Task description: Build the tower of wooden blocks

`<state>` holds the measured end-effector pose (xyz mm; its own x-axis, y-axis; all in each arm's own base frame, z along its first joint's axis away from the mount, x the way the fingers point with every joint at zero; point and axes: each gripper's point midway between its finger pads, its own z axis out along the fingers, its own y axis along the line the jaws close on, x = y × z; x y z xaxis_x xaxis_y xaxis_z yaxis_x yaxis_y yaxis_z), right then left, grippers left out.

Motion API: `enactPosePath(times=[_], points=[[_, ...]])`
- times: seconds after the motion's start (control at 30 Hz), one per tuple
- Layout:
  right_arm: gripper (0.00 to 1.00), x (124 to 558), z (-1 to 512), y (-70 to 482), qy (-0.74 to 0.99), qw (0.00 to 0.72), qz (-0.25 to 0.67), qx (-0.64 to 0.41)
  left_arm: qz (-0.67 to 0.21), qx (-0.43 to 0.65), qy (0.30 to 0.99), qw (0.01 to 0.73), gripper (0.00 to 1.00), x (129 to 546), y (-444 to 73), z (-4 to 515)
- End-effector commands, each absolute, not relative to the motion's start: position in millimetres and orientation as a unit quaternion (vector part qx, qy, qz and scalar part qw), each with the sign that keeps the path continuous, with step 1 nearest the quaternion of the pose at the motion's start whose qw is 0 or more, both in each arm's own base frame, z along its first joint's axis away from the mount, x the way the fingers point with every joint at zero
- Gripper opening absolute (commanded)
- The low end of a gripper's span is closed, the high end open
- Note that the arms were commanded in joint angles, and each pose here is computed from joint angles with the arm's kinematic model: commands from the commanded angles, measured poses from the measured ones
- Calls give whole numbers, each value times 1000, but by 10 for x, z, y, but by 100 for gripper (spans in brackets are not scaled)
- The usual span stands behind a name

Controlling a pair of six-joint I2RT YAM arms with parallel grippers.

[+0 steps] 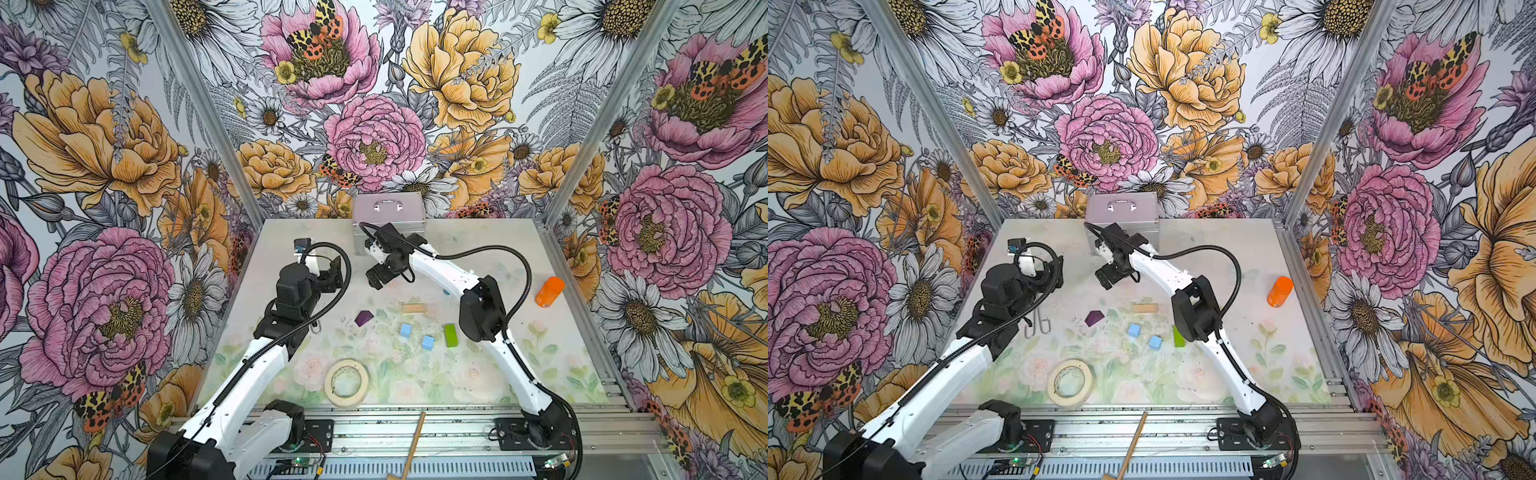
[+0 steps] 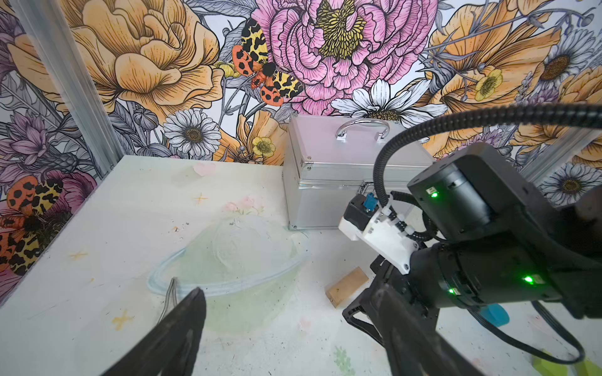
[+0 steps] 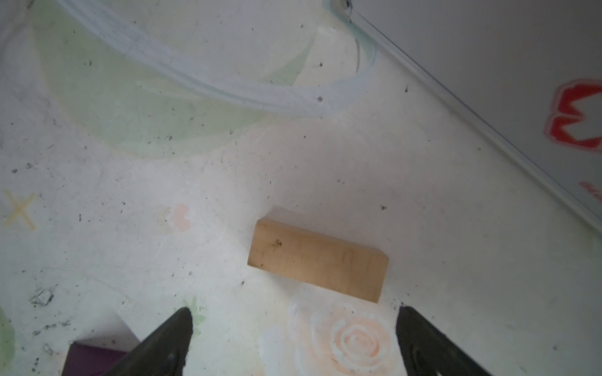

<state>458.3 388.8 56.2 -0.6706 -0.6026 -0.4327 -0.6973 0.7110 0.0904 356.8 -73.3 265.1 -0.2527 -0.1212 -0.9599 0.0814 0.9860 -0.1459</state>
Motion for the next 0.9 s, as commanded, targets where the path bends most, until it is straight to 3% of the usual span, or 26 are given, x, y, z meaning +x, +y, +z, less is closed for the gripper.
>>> enactPosePath(times=[0.0,0.87], points=[[100,4677,522,3935,903,203,114,-360,-72,-16,782,619,84,3555,-691,2680],[100,4847,217,3960,920,210,95,-317,-67,-18,785,615,84,3574,-662,2635]])
